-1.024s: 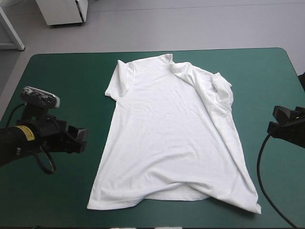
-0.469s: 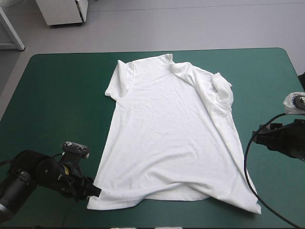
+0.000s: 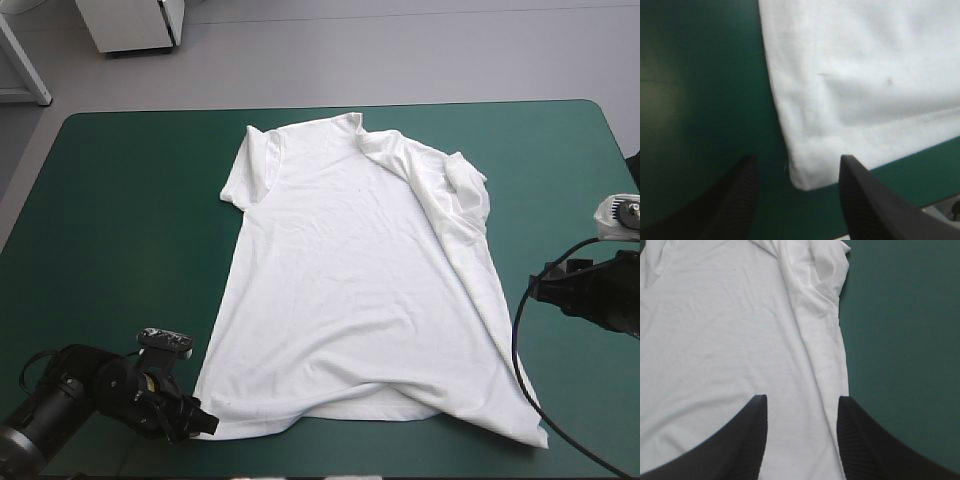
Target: Fold the cloth
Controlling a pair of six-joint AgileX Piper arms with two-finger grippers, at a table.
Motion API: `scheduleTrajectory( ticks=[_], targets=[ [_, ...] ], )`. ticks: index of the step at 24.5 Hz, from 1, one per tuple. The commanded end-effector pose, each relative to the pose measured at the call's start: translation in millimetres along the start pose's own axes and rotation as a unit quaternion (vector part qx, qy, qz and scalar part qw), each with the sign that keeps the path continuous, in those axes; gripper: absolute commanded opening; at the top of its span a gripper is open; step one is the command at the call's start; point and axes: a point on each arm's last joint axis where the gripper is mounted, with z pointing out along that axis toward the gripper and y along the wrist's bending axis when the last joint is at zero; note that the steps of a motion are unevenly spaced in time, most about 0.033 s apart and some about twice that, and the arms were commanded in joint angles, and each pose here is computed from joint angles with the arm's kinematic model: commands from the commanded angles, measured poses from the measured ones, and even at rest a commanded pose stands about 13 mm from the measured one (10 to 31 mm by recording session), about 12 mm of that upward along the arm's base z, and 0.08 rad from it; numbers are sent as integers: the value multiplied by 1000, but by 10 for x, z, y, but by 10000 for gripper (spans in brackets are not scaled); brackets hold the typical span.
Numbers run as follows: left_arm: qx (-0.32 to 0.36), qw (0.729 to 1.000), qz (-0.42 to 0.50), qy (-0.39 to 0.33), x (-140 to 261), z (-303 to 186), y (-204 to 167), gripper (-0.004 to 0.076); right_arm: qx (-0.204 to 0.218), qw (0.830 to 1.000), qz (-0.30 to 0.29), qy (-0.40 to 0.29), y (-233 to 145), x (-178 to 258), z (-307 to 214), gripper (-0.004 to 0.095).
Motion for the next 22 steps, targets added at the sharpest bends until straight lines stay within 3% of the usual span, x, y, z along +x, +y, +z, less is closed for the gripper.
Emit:
scheduleTrajectory(
  ticks=[1, 8, 11, 14, 19, 22],
  targets=[
    [9, 1000, -9, -26, -75, 3, -20, 365, -1, 1000, 2, -9, 6, -38, -37, 414],
    [-9, 1000, -1, 30, -218, 255, -32, 326, -1, 1000, 8, -8, 6, -40, -32, 414],
    [-6, 998, 22, 61, -222, 425, -255, 178, -1, 1000, 8, -8, 6, -40, -32, 414],
    [0, 997, 35, 74, -193, 506, -411, -24, -1, 1000, 8, -8, 6, -40, -32, 414],
    [3, 997, 28, 67, -170, 530, -513, -22, 1, 1000, 11, 1, -3, -36, 21, 415],
    [1, 997, 28, 67, -168, 529, -510, -22, 5, 999, 15, 41, -38, 49, 221, 418]
  ],
)
